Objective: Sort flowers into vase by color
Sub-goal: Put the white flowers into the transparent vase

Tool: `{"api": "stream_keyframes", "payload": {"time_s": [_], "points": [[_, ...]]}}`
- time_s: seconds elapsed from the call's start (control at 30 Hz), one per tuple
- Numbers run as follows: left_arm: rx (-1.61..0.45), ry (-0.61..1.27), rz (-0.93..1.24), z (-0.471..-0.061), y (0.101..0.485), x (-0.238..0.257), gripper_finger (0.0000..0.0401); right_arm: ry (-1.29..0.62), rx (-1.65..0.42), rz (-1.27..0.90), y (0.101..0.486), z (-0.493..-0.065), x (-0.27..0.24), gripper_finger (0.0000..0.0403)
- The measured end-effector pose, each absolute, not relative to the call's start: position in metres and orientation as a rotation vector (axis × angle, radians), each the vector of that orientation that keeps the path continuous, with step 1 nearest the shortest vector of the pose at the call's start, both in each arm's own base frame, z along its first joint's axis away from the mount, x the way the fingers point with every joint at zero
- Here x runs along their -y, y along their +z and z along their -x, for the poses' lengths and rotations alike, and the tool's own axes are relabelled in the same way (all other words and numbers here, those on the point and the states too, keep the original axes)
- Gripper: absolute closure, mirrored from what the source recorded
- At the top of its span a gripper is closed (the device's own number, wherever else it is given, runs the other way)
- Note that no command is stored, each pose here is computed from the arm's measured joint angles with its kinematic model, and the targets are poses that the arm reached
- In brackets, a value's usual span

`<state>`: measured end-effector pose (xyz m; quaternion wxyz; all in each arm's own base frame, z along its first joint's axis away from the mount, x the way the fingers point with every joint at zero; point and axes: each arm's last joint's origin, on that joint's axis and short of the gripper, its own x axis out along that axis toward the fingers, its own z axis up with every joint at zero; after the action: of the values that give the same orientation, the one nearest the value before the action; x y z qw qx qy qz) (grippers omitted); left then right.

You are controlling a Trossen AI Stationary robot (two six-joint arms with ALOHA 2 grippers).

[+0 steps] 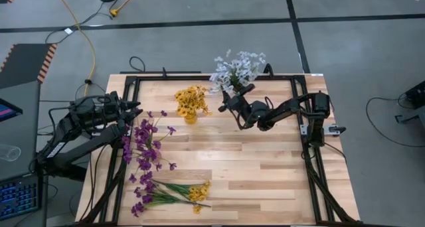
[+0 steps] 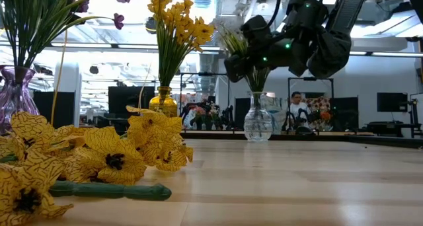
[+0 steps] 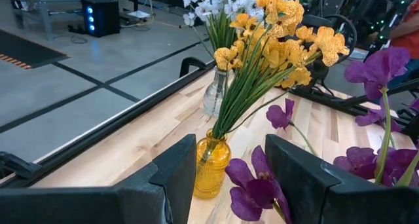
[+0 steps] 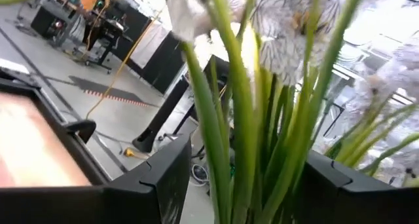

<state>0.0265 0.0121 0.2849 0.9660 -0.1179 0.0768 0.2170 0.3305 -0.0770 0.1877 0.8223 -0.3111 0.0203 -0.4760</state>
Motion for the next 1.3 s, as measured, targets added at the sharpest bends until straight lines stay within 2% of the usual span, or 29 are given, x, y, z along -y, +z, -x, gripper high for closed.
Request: {"api": "stream_keyframes", "payload": {"time_s": [0.53, 1.07, 1.3], "points": [[-0.155, 0.439, 0.238, -0.027, 0.285, -0.012, 0.0232, -1.018, -0.002, 0.640, 0.191, -0.330, 0.069, 0.0163], [-0.154, 0.439, 0.238, -0.027, 0.285, -0.012, 0.0232, -1.146, -0.065, 0.574, 0.192, -0.330, 0.061, 0.0163], [-0.154, 0.439, 0.238, -0.027, 0.285, -0.012, 0.0232, -1.189, -0.112, 0.609, 0.202, -0.337, 0.049, 0.0163]]}}
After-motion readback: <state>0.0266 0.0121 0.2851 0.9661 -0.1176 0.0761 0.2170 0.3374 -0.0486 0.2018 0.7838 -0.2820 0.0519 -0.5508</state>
